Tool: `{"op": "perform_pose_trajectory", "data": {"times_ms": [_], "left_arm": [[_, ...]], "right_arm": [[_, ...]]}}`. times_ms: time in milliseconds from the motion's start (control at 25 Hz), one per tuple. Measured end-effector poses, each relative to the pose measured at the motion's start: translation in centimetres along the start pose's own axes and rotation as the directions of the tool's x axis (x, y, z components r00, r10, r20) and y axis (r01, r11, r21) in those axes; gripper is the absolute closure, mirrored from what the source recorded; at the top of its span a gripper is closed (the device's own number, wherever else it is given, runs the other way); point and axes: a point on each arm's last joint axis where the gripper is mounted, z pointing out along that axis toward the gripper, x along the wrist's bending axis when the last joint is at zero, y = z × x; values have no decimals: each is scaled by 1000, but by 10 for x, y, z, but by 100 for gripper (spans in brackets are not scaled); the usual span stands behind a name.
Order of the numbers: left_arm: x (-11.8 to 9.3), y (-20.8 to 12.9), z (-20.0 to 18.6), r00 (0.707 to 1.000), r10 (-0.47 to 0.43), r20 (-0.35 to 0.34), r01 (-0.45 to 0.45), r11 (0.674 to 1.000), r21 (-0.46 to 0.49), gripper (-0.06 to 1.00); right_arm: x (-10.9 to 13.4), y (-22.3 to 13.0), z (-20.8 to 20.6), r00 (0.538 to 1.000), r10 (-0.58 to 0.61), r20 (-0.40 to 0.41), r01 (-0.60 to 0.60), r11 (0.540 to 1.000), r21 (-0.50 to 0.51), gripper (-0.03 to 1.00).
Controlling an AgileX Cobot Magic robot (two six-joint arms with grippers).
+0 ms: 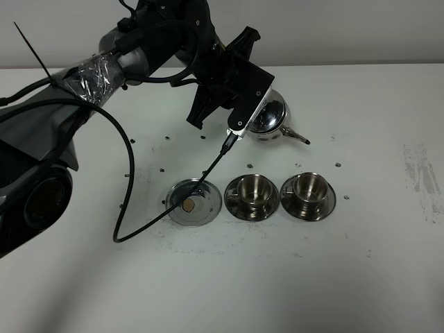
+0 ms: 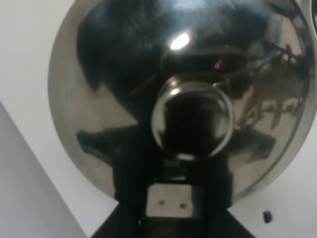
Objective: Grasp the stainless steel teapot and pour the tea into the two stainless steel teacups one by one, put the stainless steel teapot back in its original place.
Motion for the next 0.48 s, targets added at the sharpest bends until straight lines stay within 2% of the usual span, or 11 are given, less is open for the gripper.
{"op": "perform_pose_trajectory", "data": {"times_ms": [480], "left_arm": [[0,12,15,994,108,-11,-108,994,-7,74]], "right_arm": [[0,0,0,1000,0,1,0,1000,0,41]]}}
